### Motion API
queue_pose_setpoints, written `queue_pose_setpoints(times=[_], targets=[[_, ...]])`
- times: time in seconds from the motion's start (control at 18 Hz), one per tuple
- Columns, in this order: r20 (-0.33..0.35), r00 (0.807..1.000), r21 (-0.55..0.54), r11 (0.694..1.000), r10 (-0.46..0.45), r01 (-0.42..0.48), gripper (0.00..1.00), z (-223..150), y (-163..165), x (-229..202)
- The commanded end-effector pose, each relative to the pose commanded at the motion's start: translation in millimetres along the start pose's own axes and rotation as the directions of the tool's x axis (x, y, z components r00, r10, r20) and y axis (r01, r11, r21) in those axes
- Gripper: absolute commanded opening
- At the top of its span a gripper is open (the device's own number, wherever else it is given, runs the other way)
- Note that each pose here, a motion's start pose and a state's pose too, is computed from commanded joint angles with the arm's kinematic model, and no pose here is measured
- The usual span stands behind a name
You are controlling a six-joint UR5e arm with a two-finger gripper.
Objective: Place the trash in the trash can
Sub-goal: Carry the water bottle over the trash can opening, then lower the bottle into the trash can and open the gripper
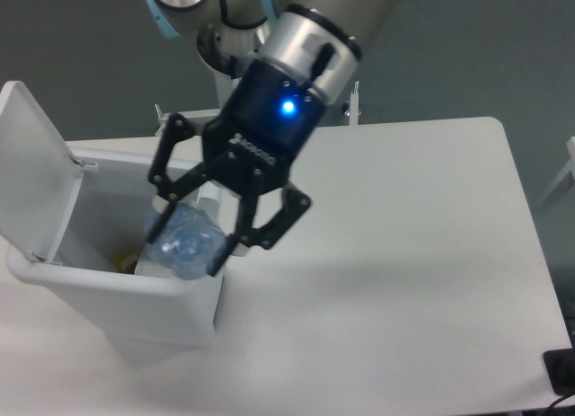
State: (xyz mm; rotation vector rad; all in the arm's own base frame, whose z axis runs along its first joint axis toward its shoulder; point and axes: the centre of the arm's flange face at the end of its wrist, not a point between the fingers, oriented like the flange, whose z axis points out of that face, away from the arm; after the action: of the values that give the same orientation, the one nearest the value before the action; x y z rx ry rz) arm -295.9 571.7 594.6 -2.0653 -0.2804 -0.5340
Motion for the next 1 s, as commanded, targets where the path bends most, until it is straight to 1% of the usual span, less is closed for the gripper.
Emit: queue_pose_setpoints(times=[0.22,0.33,0.39,0.56,0.61,0.67,0.72,0.78,1.0], targets=[[0.003,1.000,-0.030,0.999,-0.028,0.028,0.52,14.9,15.1,-12.2],[0.035,0.999,-0.065,0.998,-0.004,0.007,0.54,31.3,23.6,-4.4],[0.049,0.999,-0.081,0.997,0.005,-0.001,0.57,38.0,27.9,-2.8],[0.064,0.998,-0.099,0.995,0.012,-0.005,0.62,44.6,34.2,-1.0],[0.065,0.998,-0.100,0.995,0.015,-0.009,0.71,45.0,34.8,-1.5],[0.063,0.998,-0.102,0.995,0.018,-0.011,0.77,45.9,35.6,-1.1],[0.064,0.998,-0.104,0.995,0.020,-0.013,0.89,46.1,37.0,-1.4],[0.064,0.998,-0.103,0.994,0.029,-0.022,0.93,45.1,37.0,-0.1],[0.065,0.997,-0.101,0.995,0.032,-0.025,0.97,43.1,36.2,0.8]])
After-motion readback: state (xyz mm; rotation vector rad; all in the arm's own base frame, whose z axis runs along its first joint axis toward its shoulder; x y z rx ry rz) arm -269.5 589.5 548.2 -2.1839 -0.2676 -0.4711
